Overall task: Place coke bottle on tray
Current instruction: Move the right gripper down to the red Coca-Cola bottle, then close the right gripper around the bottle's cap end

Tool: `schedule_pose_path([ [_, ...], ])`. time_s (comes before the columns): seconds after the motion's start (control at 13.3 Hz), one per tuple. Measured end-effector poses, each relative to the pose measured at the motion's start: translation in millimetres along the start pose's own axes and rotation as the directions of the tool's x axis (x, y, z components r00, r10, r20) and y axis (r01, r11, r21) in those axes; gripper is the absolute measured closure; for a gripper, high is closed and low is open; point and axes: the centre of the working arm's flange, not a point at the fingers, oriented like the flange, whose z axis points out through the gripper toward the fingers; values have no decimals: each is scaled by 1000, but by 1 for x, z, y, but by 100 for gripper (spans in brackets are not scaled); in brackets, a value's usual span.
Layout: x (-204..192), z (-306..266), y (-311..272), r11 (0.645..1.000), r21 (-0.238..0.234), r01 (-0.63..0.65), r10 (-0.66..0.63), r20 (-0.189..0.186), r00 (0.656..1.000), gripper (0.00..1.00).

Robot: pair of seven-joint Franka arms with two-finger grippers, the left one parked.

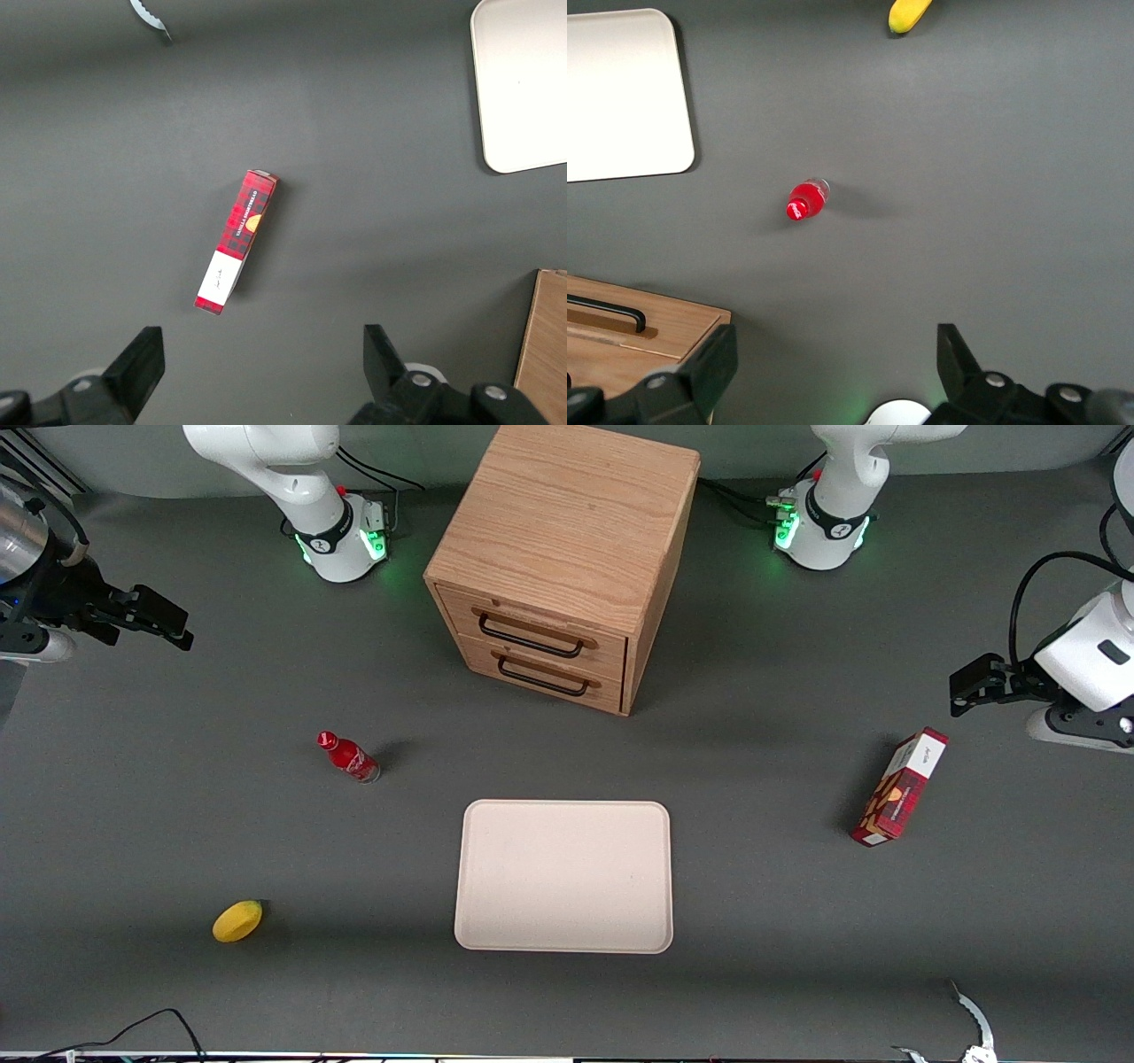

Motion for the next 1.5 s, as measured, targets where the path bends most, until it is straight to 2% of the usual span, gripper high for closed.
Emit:
schedule_pose_path([
  [0.3, 1, 0, 8, 1000, 17, -16, 15, 3, 1000, 0],
  [0.53, 0, 13, -33, 998, 32, 51, -52, 13, 999, 0],
  [0.67, 16, 54, -49, 997, 57, 43, -43, 4, 999, 0],
  [0.82, 31, 120, -56, 998, 65, 18, -18, -1, 1000, 0],
  [1.12, 35, 243, -64, 997, 71, -17, 17, -5, 1000, 0],
  [1.27, 29, 282, -73, 997, 75, -31, 32, -11, 999, 0],
  [1.5, 26, 305, -76, 997, 75, -31, 33, -25, 999, 0],
])
